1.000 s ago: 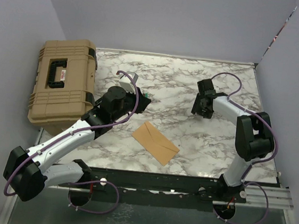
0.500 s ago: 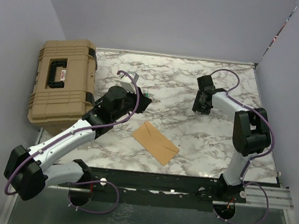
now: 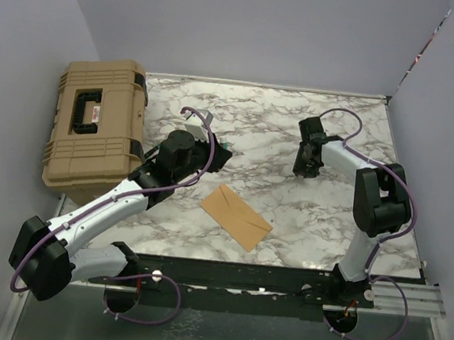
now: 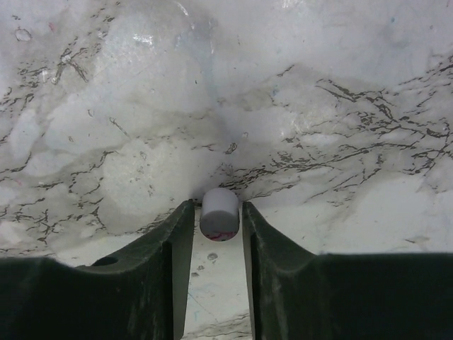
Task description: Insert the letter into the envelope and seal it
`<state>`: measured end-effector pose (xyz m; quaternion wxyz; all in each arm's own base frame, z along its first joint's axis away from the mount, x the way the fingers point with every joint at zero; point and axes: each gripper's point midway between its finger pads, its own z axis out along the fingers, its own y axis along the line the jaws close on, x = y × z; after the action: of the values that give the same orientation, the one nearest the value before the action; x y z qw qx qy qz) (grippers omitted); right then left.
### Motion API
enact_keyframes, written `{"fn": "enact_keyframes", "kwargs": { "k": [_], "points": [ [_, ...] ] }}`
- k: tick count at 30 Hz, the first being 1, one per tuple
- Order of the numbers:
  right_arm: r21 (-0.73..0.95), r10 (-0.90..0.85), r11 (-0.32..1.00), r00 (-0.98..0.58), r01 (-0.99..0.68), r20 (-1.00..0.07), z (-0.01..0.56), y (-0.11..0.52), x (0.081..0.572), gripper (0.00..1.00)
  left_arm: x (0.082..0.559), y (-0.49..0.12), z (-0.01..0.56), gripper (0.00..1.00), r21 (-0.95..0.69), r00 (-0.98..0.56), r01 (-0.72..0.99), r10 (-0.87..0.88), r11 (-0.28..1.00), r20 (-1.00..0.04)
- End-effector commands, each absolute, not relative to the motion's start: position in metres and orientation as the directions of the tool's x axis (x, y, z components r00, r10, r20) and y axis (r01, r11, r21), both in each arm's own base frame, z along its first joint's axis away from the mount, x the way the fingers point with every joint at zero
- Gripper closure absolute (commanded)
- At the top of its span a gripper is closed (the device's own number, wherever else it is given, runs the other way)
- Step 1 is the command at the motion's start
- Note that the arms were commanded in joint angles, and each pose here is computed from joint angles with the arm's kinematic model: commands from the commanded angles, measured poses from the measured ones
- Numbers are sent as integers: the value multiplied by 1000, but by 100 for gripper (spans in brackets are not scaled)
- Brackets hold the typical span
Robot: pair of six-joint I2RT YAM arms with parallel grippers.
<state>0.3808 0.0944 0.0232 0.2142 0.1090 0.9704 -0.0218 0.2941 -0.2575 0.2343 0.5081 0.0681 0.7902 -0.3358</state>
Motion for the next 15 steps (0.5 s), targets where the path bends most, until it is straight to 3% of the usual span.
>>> {"fn": "enact_keyframes", "kwargs": {
  "k": [1,6,15],
  "points": [
    [2,214,972,-888,233,-407,24,90,376,68,294,-264,253,100,-475,-452,488,-253,732,-855],
    [12,225,969,-871,245,-437,38,88,377,96,294,-266,255,100,-457,-439,513,-235,727,-867],
    [148,245,969,-848,197,-471,96,102,354,99,298,-289,278,100,-350,-317,674,-174,651,-932]
  ]
}}
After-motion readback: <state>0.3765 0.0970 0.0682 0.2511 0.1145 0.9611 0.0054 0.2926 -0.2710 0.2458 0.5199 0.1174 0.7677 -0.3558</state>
